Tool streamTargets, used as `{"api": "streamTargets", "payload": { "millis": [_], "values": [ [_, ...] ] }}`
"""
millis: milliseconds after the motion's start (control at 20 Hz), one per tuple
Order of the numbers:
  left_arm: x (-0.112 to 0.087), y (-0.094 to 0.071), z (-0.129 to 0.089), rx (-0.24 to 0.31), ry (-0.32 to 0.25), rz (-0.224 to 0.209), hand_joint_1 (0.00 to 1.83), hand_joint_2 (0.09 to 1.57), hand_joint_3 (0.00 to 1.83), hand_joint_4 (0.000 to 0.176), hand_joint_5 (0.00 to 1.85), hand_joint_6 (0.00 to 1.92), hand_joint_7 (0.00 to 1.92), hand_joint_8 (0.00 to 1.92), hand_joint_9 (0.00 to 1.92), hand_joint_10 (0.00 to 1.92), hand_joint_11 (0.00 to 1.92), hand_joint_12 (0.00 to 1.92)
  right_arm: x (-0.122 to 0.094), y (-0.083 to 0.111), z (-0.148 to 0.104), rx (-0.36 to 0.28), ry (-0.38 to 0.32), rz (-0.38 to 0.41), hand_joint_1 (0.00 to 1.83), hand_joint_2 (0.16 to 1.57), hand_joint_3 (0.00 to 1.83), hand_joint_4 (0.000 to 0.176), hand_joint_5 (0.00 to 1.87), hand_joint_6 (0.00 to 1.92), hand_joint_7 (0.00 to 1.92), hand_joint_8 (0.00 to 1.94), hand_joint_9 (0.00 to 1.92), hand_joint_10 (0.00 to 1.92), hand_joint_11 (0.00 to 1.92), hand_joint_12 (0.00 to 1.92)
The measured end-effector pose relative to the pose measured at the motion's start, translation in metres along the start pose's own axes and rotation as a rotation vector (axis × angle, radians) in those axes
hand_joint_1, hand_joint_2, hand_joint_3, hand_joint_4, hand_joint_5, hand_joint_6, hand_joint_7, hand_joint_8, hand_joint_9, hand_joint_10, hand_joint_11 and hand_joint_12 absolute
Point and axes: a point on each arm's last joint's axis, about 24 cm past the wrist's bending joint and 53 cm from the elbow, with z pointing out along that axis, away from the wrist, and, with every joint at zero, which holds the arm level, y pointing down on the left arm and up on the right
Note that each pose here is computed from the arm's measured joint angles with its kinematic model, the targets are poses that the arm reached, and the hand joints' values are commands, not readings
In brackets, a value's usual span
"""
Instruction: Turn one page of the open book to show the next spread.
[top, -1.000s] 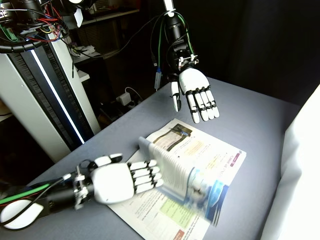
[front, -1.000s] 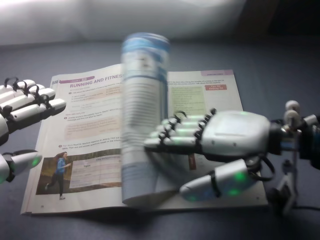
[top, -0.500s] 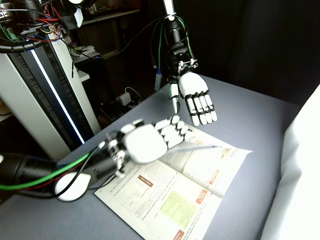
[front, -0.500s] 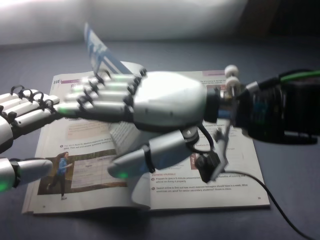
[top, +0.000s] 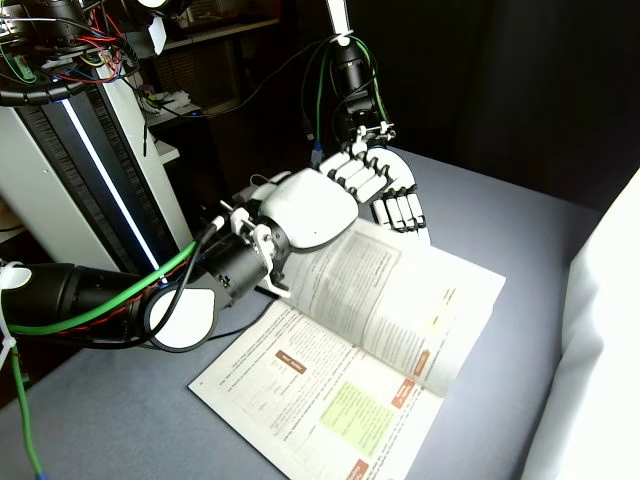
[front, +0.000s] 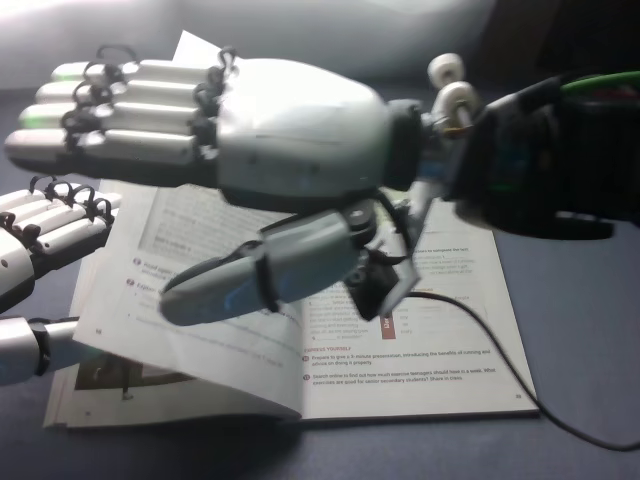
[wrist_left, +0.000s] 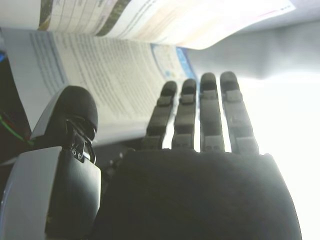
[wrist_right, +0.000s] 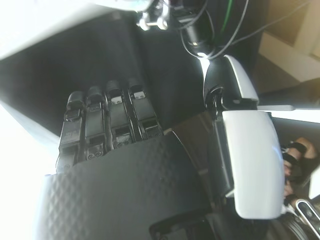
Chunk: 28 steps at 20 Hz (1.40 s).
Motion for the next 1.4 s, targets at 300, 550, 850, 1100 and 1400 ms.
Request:
{"api": "streamTargets", "payload": {
  "millis": [300, 550, 850, 1100, 1400],
  "values": [
    [-0.003, -0.002, -0.001, -0.001, -0.014, -0.017, 0.0, 1.34, 0.0, 0.0, 0.0, 0.0, 0.02, 0.0, 0.07, 0.0, 0.0, 0.24, -0.026, -0.001, -0.043, 0.083, -0.007, -0.045, 0.0, 1.17, 0.0, 0.0, 0.0, 0.0, 0.0, 0.0, 0.0, 0.0, 0.0, 0.0],
    [-0.007, -0.003, -0.004, -0.004, -0.028, -0.022, 0.39, 1.4, 0.0, 0.0, 0.1, 0.02, 0.0, 0.0, 0.0, 0.0, 0.0, 0.0, -0.027, -0.006, -0.083, 0.181, 0.029, -0.07, 0.0, 1.19, 0.0, 0.0, 0.0, 0.0, 0.0, 0.0, 0.0, 0.0, 0.0, 0.0],
    [-0.014, -0.005, -0.016, -0.011, -0.049, -0.001, 0.24, 1.51, 0.01, 0.0, 0.16, 0.01, 0.04, 0.01, 0.0, 0.0, 0.01, 0.01, -0.03, -0.029, -0.147, 0.397, 0.041, -0.061, 0.0, 1.18, 0.0, 0.0, 0.0, 0.0, 0.0, 0.0, 0.0, 0.0, 0.0, 0.0],
    [-0.043, 0.001, -0.039, -0.063, -0.127, 0.051, 0.33, 1.49, 0.0, 0.0, 0.15, 0.01, 0.01, 0.0, 0.0, 0.0, 0.0, 0.0, -0.02, -0.049, -0.192, 0.549, 0.025, -0.001, 0.0, 1.2, 0.0, 0.0, 0.0, 0.0, 0.0, 0.0, 0.0, 0.0, 0.0, 0.0],
    [-0.056, -0.004, -0.057, -0.055, -0.186, 0.062, 0.43, 1.5, 0.0, 0.0, 0.13, 0.0, 0.0, 0.0, 0.0, 0.0, 0.0, 0.0, -0.008, -0.06, -0.219, 0.65, 0.016, 0.046, 0.0, 1.23, 0.02, 0.0, 0.0, 0.0, 0.0, 0.0, 0.0, 0.0, 0.0, 0.0]
  ]
}}
